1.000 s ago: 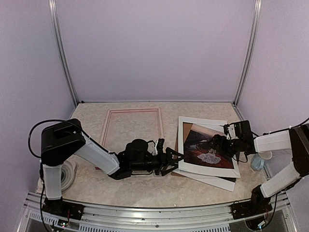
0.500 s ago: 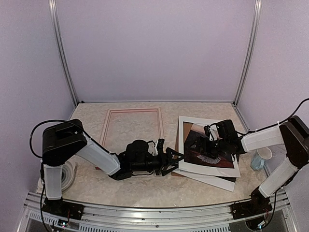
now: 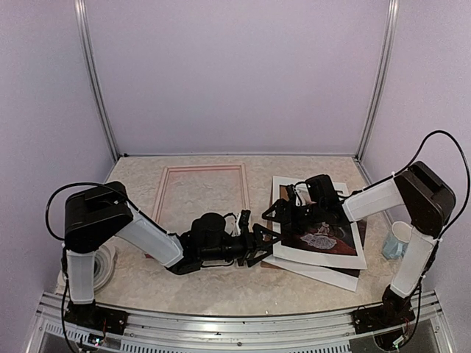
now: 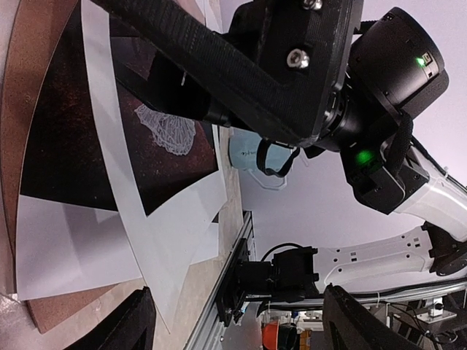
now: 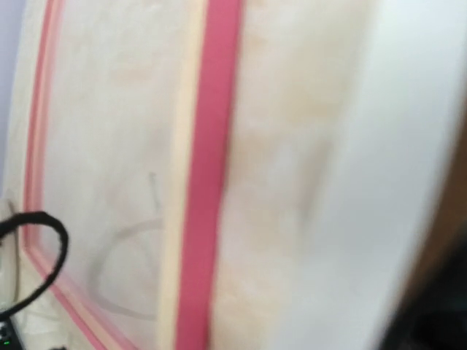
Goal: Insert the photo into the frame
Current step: Pick up the mat board from the photo.
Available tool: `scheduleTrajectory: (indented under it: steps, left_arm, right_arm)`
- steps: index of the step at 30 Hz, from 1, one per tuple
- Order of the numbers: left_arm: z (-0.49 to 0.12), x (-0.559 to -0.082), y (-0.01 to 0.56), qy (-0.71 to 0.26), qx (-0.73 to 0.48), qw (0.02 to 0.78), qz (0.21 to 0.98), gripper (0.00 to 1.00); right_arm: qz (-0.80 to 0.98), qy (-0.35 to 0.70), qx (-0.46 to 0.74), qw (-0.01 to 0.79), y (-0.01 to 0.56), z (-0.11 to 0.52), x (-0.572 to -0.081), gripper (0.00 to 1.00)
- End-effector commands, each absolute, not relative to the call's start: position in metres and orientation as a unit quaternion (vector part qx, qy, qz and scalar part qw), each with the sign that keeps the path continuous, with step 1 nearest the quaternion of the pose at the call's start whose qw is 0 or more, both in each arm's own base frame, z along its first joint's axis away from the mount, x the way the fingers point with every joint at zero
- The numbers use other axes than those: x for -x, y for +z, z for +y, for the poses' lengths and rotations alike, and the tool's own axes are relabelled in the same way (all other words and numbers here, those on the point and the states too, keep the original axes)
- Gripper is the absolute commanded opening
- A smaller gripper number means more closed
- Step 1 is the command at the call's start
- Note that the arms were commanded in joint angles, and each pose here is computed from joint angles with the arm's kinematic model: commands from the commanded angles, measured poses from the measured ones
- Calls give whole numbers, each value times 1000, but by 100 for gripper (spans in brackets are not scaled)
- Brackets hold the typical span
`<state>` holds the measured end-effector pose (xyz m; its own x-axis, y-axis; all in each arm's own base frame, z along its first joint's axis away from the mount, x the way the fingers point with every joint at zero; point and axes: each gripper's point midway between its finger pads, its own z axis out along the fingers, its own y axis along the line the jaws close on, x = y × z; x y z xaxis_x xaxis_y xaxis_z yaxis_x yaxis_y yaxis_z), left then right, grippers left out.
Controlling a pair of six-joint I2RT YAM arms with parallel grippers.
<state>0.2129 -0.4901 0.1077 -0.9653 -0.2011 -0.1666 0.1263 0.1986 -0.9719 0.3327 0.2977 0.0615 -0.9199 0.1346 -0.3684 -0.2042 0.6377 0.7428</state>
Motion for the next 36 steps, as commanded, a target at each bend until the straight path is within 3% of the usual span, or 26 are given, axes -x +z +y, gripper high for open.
scheduleTrajectory:
  steps: [1, 14, 22, 29, 36]
  left_arm:
    - [-489, -210, 108, -638, 23, 136, 758, 78]
    - [-471, -215, 104, -632, 37, 146, 761, 79]
    - [-447, -217, 143, -636, 19, 195, 747, 80]
    - [-407, -233, 167, -565, 20, 274, 778, 85]
    - [-321, -271, 144, -461, 88, 325, 821, 87]
  right_arm:
    - [864, 468, 32, 184, 68, 321, -333, 99]
    - [813, 550, 62, 180, 99, 347, -332, 97]
    - [807, 559, 66, 179, 97, 349, -331, 96]
    - [813, 544, 93, 185, 105, 366, -341, 95]
    - [832, 509, 113, 188, 101, 388, -374, 95]
